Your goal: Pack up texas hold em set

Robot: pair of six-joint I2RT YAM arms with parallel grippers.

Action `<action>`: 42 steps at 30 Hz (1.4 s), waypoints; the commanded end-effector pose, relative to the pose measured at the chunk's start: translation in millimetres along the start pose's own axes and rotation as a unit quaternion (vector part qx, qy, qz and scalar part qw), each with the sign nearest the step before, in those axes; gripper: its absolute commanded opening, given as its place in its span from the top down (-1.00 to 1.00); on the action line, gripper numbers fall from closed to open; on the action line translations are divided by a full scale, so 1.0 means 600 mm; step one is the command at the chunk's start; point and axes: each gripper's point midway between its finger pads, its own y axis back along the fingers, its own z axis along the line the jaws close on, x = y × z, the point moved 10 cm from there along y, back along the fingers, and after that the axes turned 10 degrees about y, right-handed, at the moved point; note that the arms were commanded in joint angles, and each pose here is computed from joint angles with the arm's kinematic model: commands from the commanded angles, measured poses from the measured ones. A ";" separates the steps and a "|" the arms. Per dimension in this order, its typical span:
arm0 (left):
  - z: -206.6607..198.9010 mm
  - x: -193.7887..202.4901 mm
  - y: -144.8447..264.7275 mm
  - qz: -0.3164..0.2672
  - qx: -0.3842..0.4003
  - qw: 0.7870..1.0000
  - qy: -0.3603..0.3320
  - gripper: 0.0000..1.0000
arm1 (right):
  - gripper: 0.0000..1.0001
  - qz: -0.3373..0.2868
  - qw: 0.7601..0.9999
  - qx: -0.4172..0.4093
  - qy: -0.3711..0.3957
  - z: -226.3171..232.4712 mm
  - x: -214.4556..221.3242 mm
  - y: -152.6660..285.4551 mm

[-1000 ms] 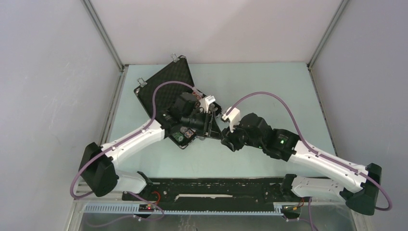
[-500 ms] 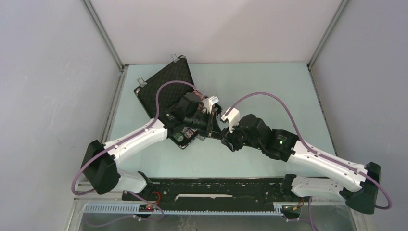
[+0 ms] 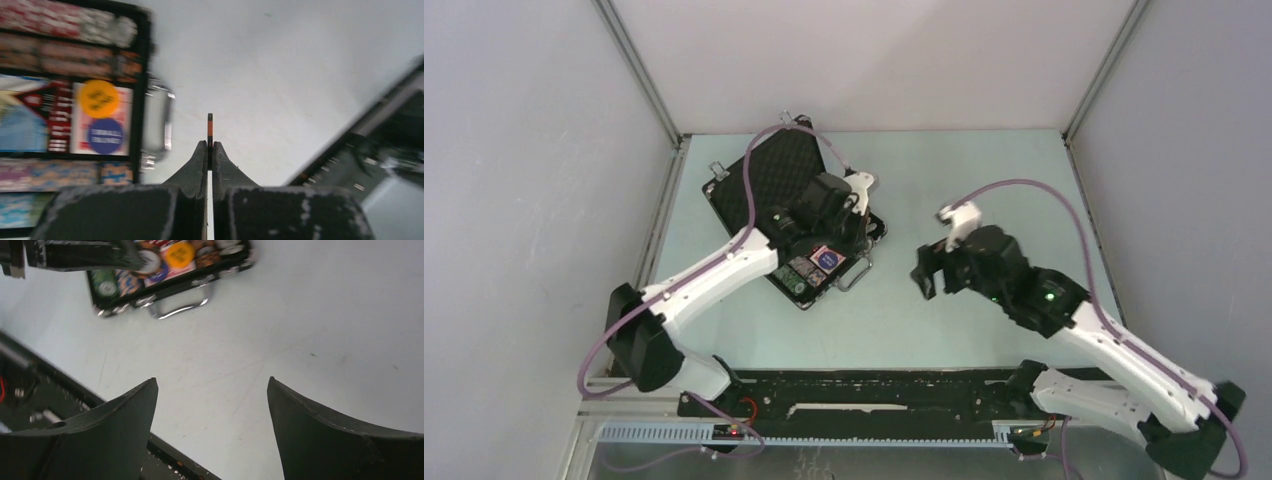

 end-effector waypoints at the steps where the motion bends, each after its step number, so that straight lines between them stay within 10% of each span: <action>1: 0.046 -0.058 -0.021 -0.032 -0.161 0.978 -0.129 1.00 | -0.80 -0.018 0.992 0.057 -0.113 -0.049 0.018 0.038; 13: 0.090 -0.098 -0.162 0.069 -0.250 0.946 -0.194 1.00 | -0.81 -0.014 0.984 0.052 -0.170 -0.074 0.037 0.038; 42: 0.112 -0.084 -0.235 0.087 -0.263 0.941 -0.193 0.89 | -0.77 -0.015 0.985 0.029 -0.170 -0.069 0.039 0.030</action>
